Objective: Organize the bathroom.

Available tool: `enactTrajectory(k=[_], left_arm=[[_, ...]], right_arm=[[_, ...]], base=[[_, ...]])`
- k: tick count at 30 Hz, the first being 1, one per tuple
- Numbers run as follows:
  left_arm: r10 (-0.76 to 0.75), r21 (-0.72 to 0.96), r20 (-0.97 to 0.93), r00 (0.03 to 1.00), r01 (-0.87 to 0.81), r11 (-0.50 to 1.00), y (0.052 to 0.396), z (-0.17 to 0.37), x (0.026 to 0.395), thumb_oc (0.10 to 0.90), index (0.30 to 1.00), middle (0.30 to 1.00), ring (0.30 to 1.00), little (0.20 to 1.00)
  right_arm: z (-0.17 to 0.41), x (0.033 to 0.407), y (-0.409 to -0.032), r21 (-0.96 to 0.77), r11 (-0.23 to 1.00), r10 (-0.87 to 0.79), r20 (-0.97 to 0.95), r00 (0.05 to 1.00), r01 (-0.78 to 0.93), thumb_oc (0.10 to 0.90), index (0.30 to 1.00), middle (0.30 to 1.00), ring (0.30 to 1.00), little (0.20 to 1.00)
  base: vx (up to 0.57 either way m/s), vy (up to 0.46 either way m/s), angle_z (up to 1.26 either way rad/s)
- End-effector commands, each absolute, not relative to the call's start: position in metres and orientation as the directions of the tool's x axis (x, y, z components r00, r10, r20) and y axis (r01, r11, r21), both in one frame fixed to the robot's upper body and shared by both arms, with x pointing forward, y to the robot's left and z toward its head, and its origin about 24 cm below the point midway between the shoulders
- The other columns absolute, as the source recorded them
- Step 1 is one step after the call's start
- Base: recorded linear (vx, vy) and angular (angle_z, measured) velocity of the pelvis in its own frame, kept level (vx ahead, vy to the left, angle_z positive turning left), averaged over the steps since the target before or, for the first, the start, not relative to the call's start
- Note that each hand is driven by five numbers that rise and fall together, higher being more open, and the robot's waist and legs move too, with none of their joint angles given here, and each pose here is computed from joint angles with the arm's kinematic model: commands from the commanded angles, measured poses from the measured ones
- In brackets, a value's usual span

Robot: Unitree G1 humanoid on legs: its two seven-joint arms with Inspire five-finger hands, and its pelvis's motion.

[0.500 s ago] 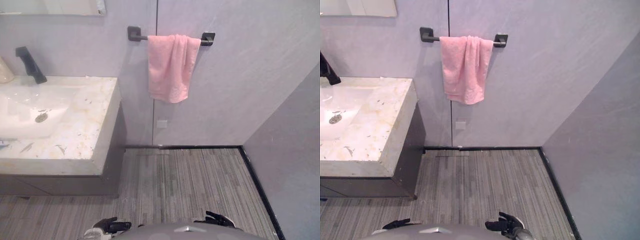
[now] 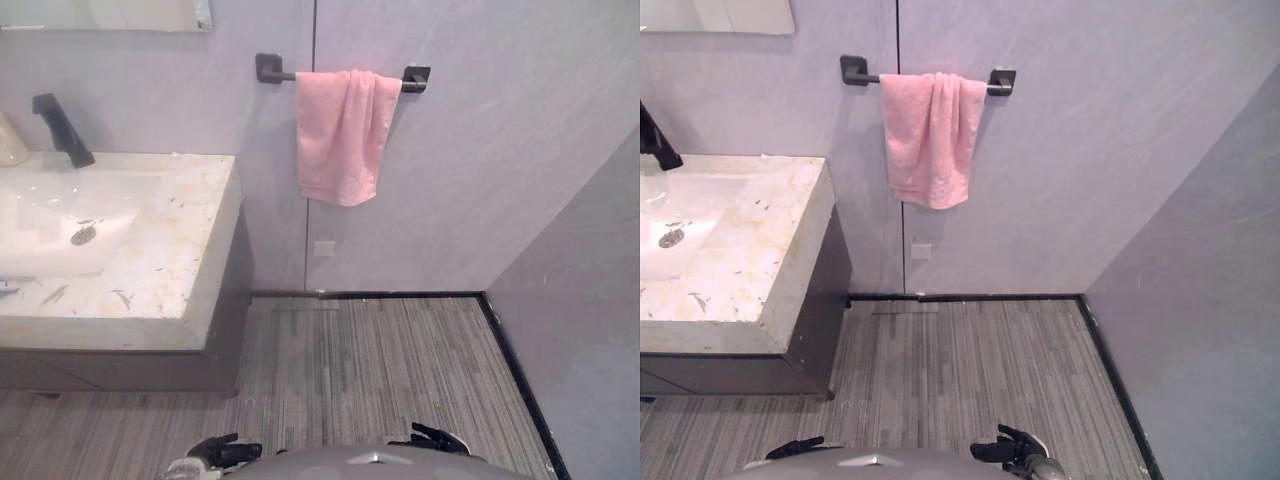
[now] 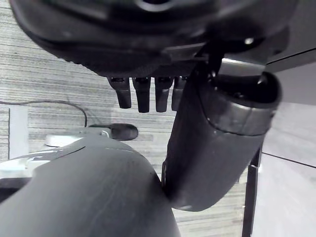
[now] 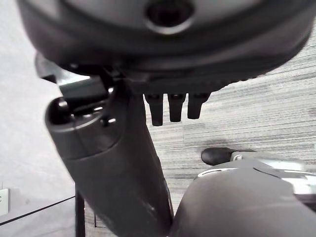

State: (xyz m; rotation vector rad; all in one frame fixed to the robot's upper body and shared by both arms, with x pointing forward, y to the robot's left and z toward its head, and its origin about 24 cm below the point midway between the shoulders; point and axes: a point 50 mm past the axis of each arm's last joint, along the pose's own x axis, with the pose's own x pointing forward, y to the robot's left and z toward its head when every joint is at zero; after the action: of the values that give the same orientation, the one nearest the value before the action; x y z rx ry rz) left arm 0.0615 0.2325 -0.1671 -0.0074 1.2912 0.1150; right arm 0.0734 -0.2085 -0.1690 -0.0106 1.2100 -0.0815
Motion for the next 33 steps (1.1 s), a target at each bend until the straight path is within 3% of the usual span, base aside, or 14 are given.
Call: enactTrajectory(k=[1,10,16,21,23,27,33], left_arm=[[0.009,-0.009,-0.936,0.351,-0.05,0.999,0.219,-0.166,0.078,0.8,0.9,0.9,0.9,0.9],[-0.084,-0.066,-0.878,0.471,0.055,0.996,0.208,-0.157,0.113,0.8,0.9,0.9,0.9,0.9],[-0.193,-0.126,-0.794,0.577,0.155,0.98,0.183,-0.139,0.161,0.8,0.9,0.9,0.9,0.9],[-0.222,-0.183,-0.589,0.777,0.14,0.973,0.16,-0.088,0.227,0.8,0.9,0.9,0.9,0.9],[-0.258,-0.196,-0.497,0.828,0.183,0.963,0.153,-0.066,0.237,0.8,0.9,0.9,0.9,0.9],[-0.289,-0.19,-0.329,0.899,0.237,0.953,0.146,-0.028,0.248,0.8,0.9,0.9,0.9,0.9],[-0.194,-0.072,-0.077,0.978,0.189,0.979,0.155,0.026,0.261,0.8,0.9,0.9,0.9,0.9]], right_arm=[[-0.161,0.1,-0.219,-0.07,0.994,-0.099,-0.893,0.44,0.083,0.8,0.9,0.9,0.9,0.9],[-0.151,0.124,-0.218,-0.059,0.996,-0.085,-0.828,0.554,0.065,0.8,0.9,0.9,0.9,0.9],[-0.126,0.175,-0.204,-0.046,0.999,-0.019,-0.686,0.727,-0.017,0.8,0.9,0.9,0.9,0.9],[-0.068,0.229,-0.193,-0.087,0.996,-0.023,-0.39,0.92,-0.012,0.8,0.9,0.9,0.9,0.9],[-0.044,0.241,-0.19,-0.093,0.996,-0.039,-0.274,0.961,0.014,0.8,0.9,0.9,0.9,0.9],[-0.005,0.251,-0.186,-0.112,0.992,-0.059,-0.067,0.996,0.051,0.8,0.9,0.9,0.9,0.9],[0.04,0.259,-0.19,-0.15,0.984,-0.068,0.189,0.98,0.097,0.8,0.9,0.9,0.9,0.9]], base=[[0.02,-0.082,0.01],[0.01,-0.088,-0.01],[0.0,-0.156,-0.11],[0.02,-0.127,-0.12],[0.15,0.003,-0.21],[0.25,0.018,-0.18],[0.33,-0.014,-0.43]])
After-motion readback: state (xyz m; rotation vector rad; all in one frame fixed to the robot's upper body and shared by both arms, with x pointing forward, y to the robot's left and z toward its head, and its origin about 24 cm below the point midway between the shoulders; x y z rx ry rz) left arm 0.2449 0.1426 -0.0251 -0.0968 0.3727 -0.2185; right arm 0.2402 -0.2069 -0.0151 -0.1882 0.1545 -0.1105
